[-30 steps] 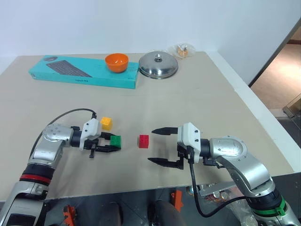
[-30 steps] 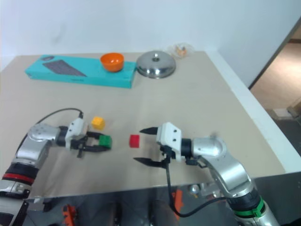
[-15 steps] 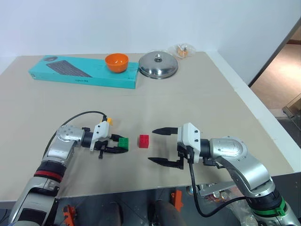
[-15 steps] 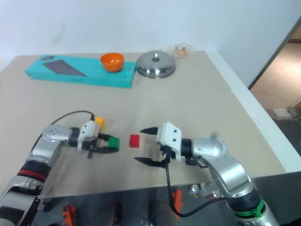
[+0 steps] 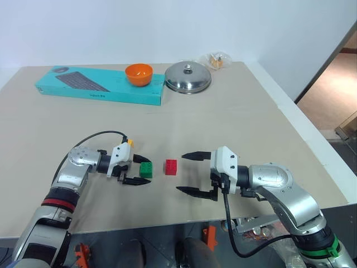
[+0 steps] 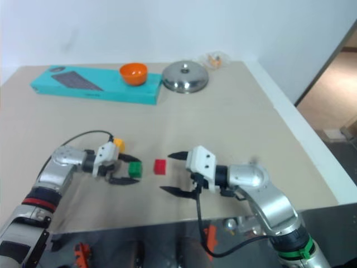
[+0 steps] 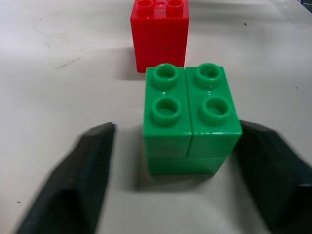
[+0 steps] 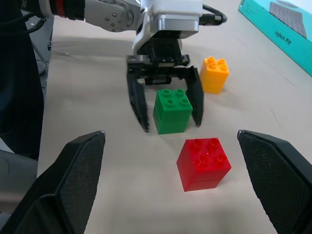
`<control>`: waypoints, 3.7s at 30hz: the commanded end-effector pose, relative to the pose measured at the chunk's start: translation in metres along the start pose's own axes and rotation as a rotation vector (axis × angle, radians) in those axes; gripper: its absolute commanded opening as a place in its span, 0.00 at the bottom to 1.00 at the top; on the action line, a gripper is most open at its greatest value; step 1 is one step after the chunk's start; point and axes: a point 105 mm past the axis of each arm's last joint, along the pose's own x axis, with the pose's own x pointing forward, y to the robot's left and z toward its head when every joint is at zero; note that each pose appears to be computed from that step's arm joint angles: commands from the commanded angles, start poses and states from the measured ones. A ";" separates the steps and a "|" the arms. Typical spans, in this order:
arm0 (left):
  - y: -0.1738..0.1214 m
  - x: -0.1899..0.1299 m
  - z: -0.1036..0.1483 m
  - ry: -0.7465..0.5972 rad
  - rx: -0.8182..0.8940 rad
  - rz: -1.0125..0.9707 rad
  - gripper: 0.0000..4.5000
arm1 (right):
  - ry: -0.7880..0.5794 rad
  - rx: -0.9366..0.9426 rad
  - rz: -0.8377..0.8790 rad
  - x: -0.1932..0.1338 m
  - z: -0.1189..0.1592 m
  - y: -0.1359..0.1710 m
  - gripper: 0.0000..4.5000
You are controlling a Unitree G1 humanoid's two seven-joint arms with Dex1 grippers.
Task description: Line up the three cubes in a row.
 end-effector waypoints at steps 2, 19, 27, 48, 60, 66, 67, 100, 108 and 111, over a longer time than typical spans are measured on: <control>0.006 -0.024 0.024 -0.017 0.060 0.052 0.99 | -0.017 -0.034 -0.007 -0.002 0.006 -0.001 1.00; 0.024 -0.091 0.056 -0.229 -0.156 0.732 0.99 | -0.058 -0.024 -0.010 -0.002 0.009 -0.007 1.00; 0.022 -0.081 0.033 -0.244 -0.219 0.980 0.99 | -0.198 0.081 -0.081 -0.001 0.027 -0.025 1.00; 0.026 -0.047 0.007 -0.221 -0.373 1.053 0.99 | -0.171 0.061 -0.100 0.002 0.021 -0.024 1.00; 0.035 -0.036 -0.004 -0.188 -0.437 1.044 0.50 | -0.157 0.057 -0.110 0.001 0.018 -0.025 1.00; 0.037 -0.037 -0.005 -0.177 -0.422 1.039 0.29 | -0.154 0.055 -0.108 0.001 0.018 -0.024 1.00; 0.037 -0.038 -0.005 -0.175 -0.415 1.035 0.29 | -0.154 0.055 -0.108 0.001 0.018 -0.024 1.00; -0.031 -0.079 -0.014 -0.034 -0.044 0.292 0.29 | -0.131 0.034 -0.061 0.002 0.016 -0.029 1.00; -0.029 -0.068 -0.015 -0.042 -0.032 0.254 0.29 | -0.127 0.040 -0.058 0.002 0.015 -0.025 1.00; -0.029 -0.064 -0.014 -0.048 -0.033 0.246 0.29 | -0.125 0.040 -0.058 0.002 0.015 -0.024 1.00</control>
